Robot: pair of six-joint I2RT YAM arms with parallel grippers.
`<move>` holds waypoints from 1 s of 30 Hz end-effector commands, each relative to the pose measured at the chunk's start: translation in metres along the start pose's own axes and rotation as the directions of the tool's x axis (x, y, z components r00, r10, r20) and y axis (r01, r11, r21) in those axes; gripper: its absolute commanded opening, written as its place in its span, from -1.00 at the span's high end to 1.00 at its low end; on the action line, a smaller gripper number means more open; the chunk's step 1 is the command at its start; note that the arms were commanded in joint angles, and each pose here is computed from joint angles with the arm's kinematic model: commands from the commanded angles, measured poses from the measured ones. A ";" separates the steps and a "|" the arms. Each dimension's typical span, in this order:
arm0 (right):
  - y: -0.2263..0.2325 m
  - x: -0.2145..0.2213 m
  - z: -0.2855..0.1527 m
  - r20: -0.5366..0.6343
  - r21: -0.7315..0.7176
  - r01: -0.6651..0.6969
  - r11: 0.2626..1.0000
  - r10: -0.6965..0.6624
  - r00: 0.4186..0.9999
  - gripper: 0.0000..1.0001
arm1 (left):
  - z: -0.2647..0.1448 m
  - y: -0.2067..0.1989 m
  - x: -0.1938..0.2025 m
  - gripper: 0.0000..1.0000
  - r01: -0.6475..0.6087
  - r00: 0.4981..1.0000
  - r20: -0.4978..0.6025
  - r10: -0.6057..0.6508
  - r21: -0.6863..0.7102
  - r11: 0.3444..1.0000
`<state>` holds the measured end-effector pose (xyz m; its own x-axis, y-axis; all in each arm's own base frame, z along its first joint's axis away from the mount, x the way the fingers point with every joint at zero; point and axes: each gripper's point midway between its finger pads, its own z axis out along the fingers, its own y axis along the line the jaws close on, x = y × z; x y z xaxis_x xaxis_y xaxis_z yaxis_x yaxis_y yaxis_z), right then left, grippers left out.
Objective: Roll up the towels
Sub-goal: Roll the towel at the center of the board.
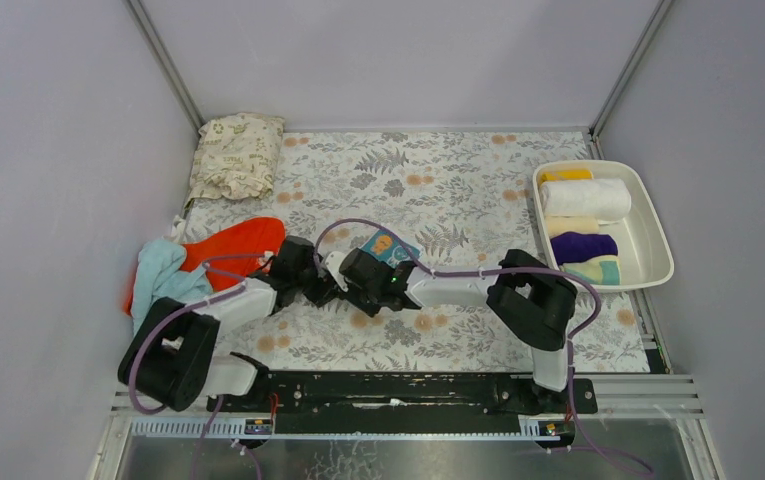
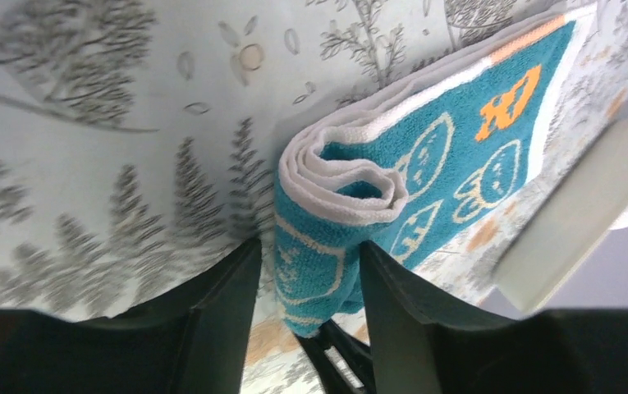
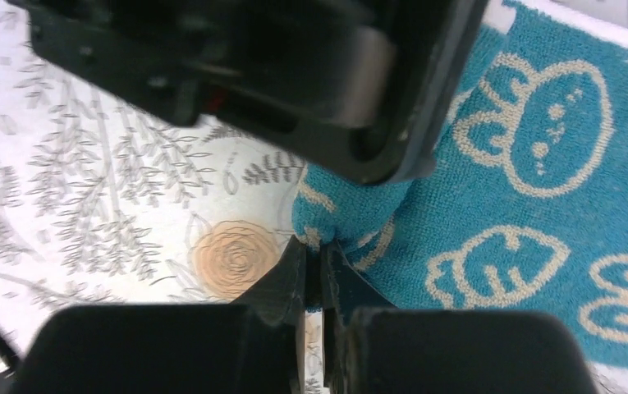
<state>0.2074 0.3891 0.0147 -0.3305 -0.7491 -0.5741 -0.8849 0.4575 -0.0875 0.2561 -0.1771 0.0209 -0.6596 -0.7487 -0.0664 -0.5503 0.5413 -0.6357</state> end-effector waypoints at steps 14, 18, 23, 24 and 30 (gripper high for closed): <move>0.033 -0.036 -0.046 -0.133 -0.772 -0.429 0.469 0.541 0.830 0.97 | -0.069 0.039 -0.001 -0.77 -0.086 0.992 0.086 0.096 -0.121 0.989; 0.022 -0.035 -0.047 -0.205 -0.808 -0.493 0.322 0.631 0.748 0.95 | -0.062 0.021 0.003 -0.79 -0.093 0.994 0.054 0.095 -0.049 0.995; 0.011 -0.026 -0.040 -0.286 -0.808 -0.559 0.186 0.706 0.648 0.91 | -0.052 0.001 0.002 -0.79 -0.096 0.995 0.033 0.096 -0.005 0.995; 0.010 -0.023 -0.038 -0.301 -0.804 -0.570 0.166 0.713 0.633 0.91 | -0.049 -0.001 0.002 -0.77 -0.096 0.995 0.029 0.097 -0.002 0.995; 0.009 -0.009 -0.024 -0.353 -0.777 -0.620 0.109 0.739 0.574 0.90 | -0.030 -0.007 -0.006 -0.70 -0.102 0.994 0.036 0.102 -0.024 0.995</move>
<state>0.1911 0.3868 0.0263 -0.9555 -0.2747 -0.1079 -0.1672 0.2026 0.9649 0.2160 -0.1519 0.0325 -0.6969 -0.7088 -0.1096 -0.5589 0.6324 -0.5364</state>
